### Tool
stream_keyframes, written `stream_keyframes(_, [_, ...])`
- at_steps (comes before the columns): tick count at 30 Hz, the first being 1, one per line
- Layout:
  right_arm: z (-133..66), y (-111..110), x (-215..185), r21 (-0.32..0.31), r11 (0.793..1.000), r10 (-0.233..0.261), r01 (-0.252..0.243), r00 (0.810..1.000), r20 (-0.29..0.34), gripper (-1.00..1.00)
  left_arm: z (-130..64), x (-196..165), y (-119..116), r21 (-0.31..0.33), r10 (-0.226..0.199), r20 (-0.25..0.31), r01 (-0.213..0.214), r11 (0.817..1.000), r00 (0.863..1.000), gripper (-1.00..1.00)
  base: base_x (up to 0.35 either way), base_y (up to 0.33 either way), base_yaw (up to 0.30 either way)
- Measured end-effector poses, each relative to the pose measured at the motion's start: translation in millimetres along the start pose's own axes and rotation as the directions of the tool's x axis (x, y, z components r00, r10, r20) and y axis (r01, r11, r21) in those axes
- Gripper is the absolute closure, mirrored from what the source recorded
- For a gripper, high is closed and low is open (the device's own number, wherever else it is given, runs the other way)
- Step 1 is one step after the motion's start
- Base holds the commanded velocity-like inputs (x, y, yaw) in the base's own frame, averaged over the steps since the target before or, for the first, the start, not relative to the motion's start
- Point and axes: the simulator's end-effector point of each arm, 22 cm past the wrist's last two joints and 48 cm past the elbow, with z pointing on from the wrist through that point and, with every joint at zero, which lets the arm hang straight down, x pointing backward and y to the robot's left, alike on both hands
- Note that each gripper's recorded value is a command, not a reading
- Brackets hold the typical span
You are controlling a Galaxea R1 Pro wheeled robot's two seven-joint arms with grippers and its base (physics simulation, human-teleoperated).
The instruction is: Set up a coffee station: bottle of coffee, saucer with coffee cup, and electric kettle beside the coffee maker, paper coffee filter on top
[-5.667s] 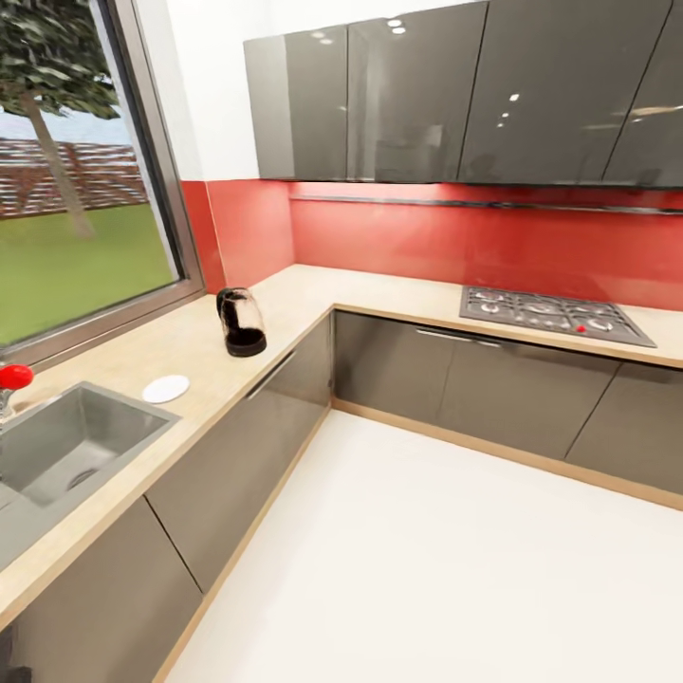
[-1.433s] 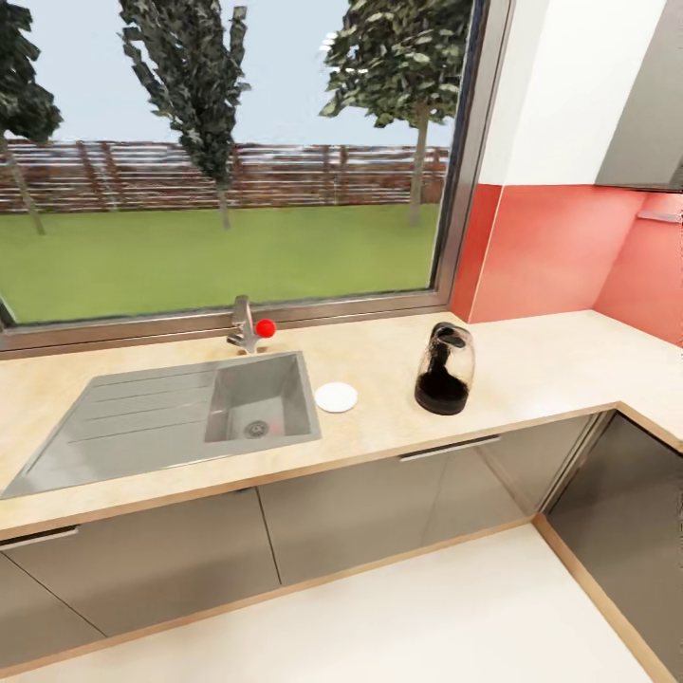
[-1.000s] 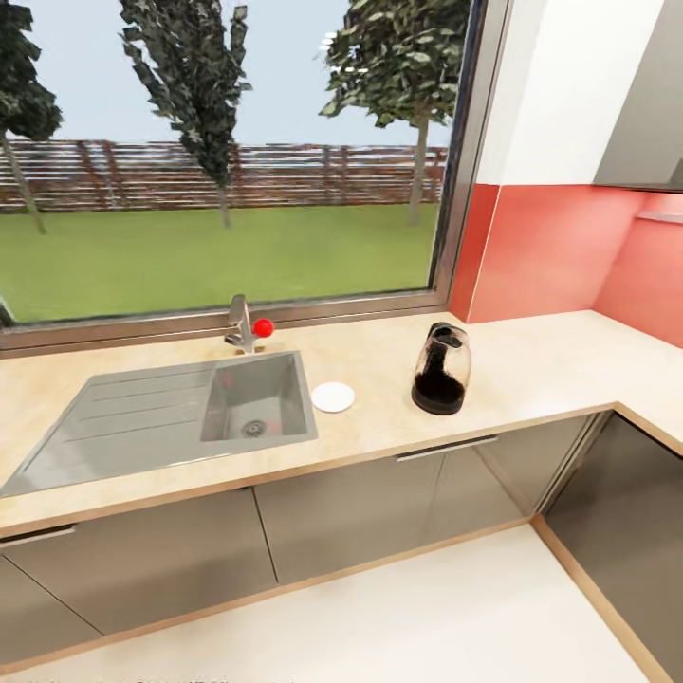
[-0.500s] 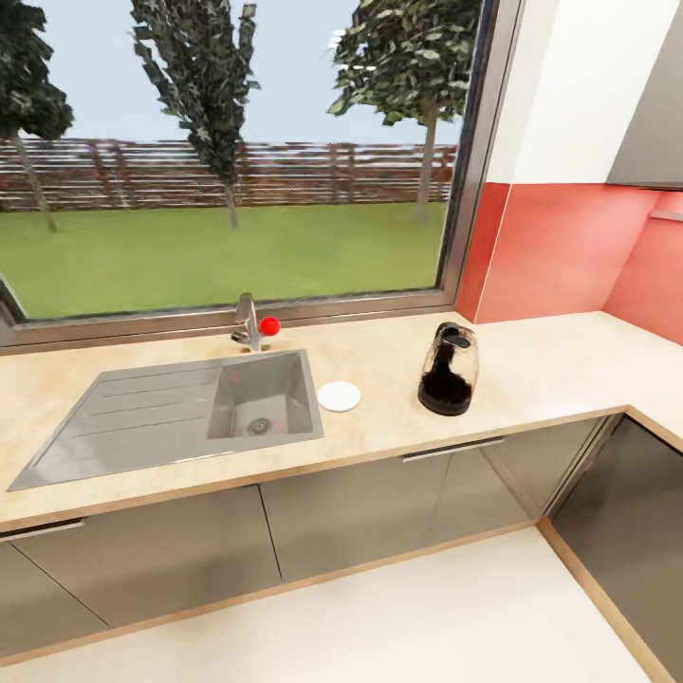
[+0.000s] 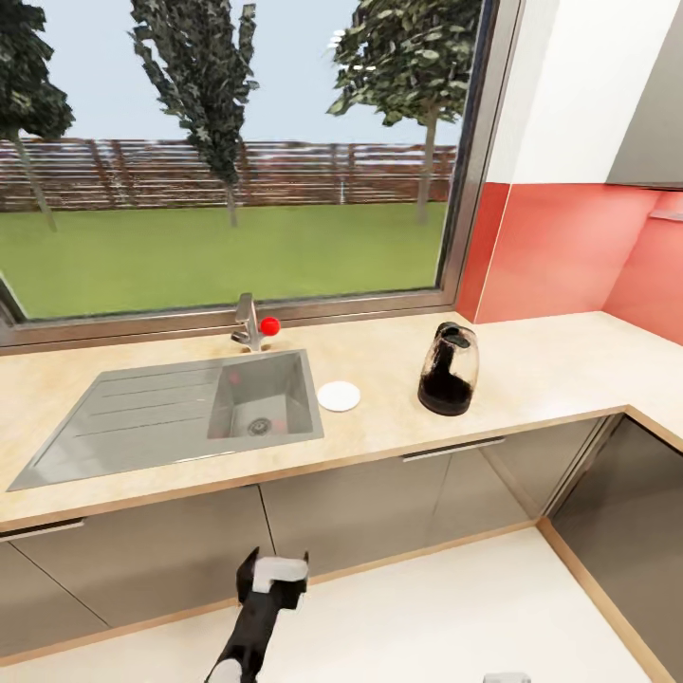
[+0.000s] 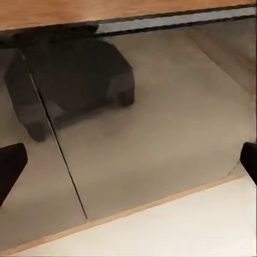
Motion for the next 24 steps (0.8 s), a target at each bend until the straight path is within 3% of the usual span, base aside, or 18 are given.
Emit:
stream_keyframes(2, [0.0,0.6,-5.1,-0.001,1.0,0.001,-0.001,1.0,0.011,-1.0,0.0,-26.0,-7.0,0.015,-0.011,0.052,0.011,1.0,0.999,-1.0,0.0,0.0,0.0])
stream_keyframes(4, [-0.2,2.1,-16.0,-0.006,1.0,0.001,-0.001,0.999,0.034,-1.0,-4.7,-74.8,-24.0,0.053,-0.029,0.147,0.021,0.998,0.989,-1.0,0.0,0.0,0.0])
stream_keyframes(6, [-0.4,3.6,-23.2,-0.009,1.0,0.002,-0.001,0.999,0.051,-1.0,-11.5,-107.4,-37.0,0.084,-0.042,0.205,0.026,0.996,0.978,-1.0,0.0,0.0,0.0])
stream_keyframes(11, [-1.4,10.3,-38.8,-0.02,1.0,0.005,-0.003,0.995,0.096,-1.0,-30.6,-174.8,-56.0,0.133,-0.069,0.302,0.03,0.991,0.951,-1.0,0.0,0.0,0.0])
stream_keyframes(14, [-2.1,19.4,-46.2,-0.032,0.999,0.01,-0.006,0.993,0.118,-1.0,-33.1,-205.0,-57.2,0.136,-0.07,0.35,0.023,0.99,0.934,-1.0,0.0,0.0,0.0])
stream_keyframes(18, [-5.4,46.6,-67.2,-0.069,0.998,0.022,-0.011,0.984,0.174,-1.0,-27.5,-261.0,-54.3,0.129,-0.055,0.44,-0.002,0.992,0.897,-1.0,0.0,0.0,0.0])
stream_keyframes(20, [-8.2,59.5,-80.1,-0.086,0.996,0.032,-0.014,0.977,0.209,-1.0,-23.3,-281.9,-52.1,0.121,-0.042,0.464,-0.016,0.993,0.885,-1.0,0.0,0.0,0.0])
stream_keyframes(23, [-15.2,72.6,-109.2,-0.106,0.994,0.047,-0.017,0.958,0.284,-1.0,-12.9,-306.3,-40.8,0.092,-0.016,0.468,-0.031,0.995,0.883,-1.0,0.0,0.0,0.0])
stream_keyframes(24, [-20.3,77.9,-127.6,-0.116,0.993,0.054,-0.017,0.943,0.327,-1.0,-6.7,-316.0,-31.1,0.072,-0.003,0.461,-0.034,0.997,0.887,-1.0,0.0,0.0,0.0])
